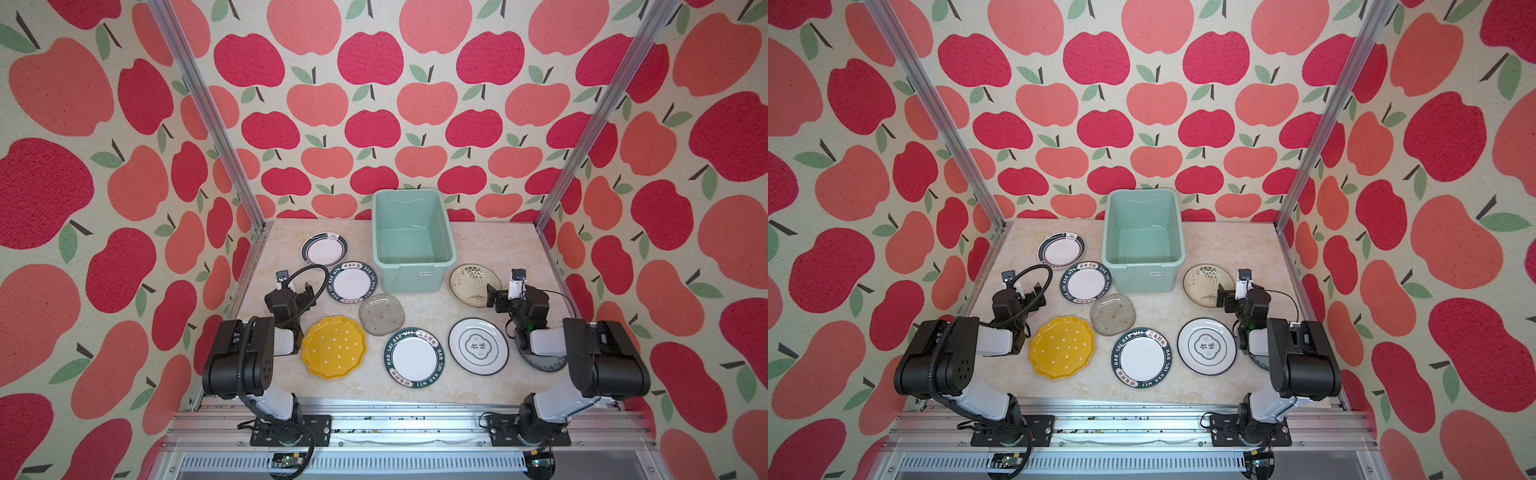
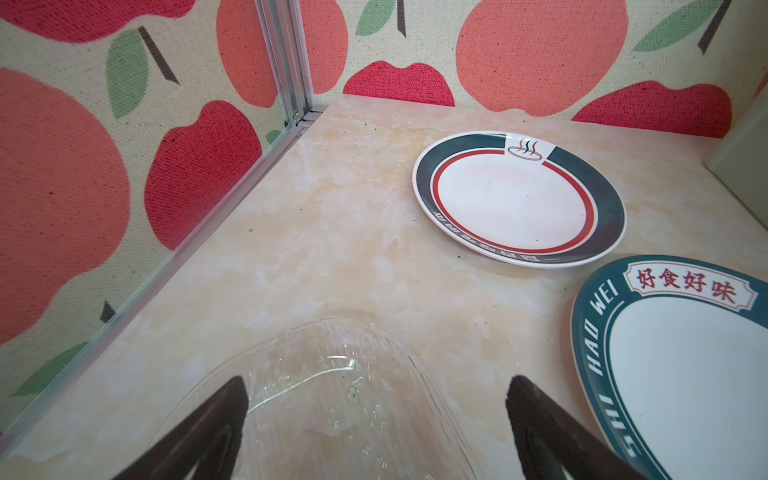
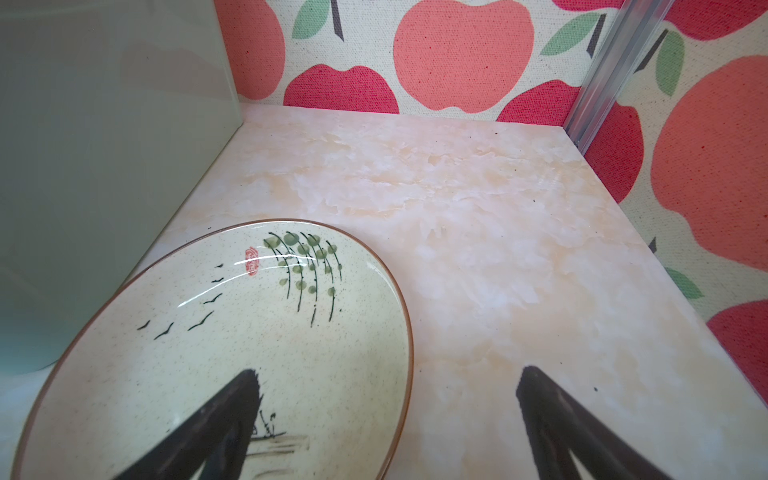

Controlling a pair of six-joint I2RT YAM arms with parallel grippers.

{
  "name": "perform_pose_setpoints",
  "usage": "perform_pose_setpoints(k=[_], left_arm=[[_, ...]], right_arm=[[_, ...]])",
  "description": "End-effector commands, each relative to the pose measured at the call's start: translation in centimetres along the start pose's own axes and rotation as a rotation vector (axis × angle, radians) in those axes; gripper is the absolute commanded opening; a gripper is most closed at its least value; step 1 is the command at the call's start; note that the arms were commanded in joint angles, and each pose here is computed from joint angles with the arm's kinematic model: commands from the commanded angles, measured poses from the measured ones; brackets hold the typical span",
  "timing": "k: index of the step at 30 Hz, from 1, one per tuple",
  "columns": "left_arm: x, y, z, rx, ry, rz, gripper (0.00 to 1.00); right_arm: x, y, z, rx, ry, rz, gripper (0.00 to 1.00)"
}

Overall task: Place the plates into the plastic bin on the countertop
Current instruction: 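Raise both arms from the rest pose toward the plates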

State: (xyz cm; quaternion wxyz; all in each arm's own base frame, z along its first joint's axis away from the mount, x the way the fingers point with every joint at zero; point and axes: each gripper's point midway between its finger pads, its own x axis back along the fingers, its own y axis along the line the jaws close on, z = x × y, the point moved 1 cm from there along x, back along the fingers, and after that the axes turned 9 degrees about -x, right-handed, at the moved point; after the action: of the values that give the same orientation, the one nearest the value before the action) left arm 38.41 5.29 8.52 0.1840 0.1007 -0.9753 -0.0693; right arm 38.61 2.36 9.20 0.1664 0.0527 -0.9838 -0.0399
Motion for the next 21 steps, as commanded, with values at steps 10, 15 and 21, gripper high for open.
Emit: perform_pose_setpoints(k=[10,15,21], left_arm=[[0.0,0.0,-0.1,-0.011,-0.013,-0.007,0.99],[0.1,0.4,0.0,0.018,-0.012,0.006,0.99],[3.1,1.5,-4.1,0.001,-0.065,-0.061,0.99]], right_arm=[[-0.1,-0.1,-0.3,0.010,-0.010,0.011,1.00],[0.0,-0.1,-0.3,0.009,-0.013,0.011,1.00],[0.8,-0.4,-2.4,0.004,-0.013,0.047,1.00]])
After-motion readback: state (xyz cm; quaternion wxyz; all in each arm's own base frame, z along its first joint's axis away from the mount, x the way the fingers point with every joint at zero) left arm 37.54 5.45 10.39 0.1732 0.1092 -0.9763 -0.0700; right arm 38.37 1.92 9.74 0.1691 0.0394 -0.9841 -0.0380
